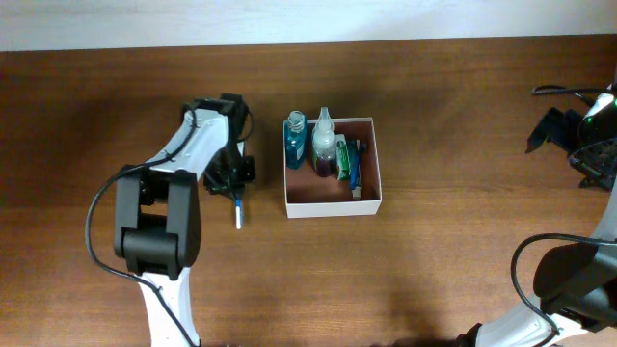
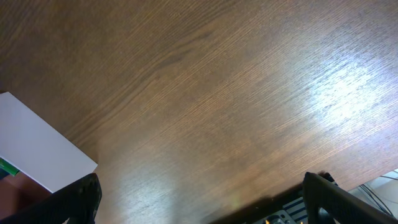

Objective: Pack container
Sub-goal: 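Lift the toothbrush and carry it right over the box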

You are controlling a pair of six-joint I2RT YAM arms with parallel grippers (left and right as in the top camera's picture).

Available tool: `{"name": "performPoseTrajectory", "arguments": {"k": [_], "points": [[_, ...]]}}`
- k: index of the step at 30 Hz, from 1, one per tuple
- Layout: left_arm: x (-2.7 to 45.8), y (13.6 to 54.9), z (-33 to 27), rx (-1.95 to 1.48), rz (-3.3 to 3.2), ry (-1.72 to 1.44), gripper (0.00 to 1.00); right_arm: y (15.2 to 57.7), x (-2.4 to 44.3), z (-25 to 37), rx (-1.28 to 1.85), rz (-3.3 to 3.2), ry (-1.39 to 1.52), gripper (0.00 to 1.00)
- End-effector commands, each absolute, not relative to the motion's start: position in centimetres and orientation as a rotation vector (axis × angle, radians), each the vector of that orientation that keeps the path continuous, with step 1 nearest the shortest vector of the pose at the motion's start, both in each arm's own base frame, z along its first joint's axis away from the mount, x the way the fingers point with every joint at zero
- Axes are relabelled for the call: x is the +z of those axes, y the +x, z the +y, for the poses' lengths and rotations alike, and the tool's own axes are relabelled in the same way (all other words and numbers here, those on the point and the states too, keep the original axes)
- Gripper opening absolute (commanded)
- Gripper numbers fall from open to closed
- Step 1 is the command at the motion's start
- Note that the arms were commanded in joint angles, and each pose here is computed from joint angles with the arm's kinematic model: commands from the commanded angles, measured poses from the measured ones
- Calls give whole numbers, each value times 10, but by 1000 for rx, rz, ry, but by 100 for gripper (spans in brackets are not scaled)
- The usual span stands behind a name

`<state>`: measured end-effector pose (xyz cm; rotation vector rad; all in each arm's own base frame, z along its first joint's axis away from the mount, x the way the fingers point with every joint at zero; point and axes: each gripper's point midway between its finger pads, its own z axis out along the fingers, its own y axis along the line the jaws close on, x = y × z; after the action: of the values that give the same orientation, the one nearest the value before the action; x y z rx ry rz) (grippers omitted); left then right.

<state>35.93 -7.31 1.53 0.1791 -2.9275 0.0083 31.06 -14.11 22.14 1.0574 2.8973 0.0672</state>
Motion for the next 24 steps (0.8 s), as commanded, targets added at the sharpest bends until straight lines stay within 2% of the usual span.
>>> {"name": "performPoseTrajectory", "arguments": {"k": [1, 7, 14, 19, 24], "points": [[44, 387, -63, 37, -2999, 234, 1, 309, 225, -142, 56, 2891, 1045, 99], [109, 411, -44, 46, -3073, 295, 1, 309, 225, -142, 56, 2891, 1045, 99], [189, 418, -51, 82, -3198, 243, 1, 309, 225, -142, 56, 2891, 1045, 99], [246, 423, -87, 275, -3366, 99, 1, 309, 225, -142, 56, 2891, 1045, 99], [290, 409, -128, 400, -3465, -80, 1, 309, 225, -142, 56, 2891, 1045, 99]]}}
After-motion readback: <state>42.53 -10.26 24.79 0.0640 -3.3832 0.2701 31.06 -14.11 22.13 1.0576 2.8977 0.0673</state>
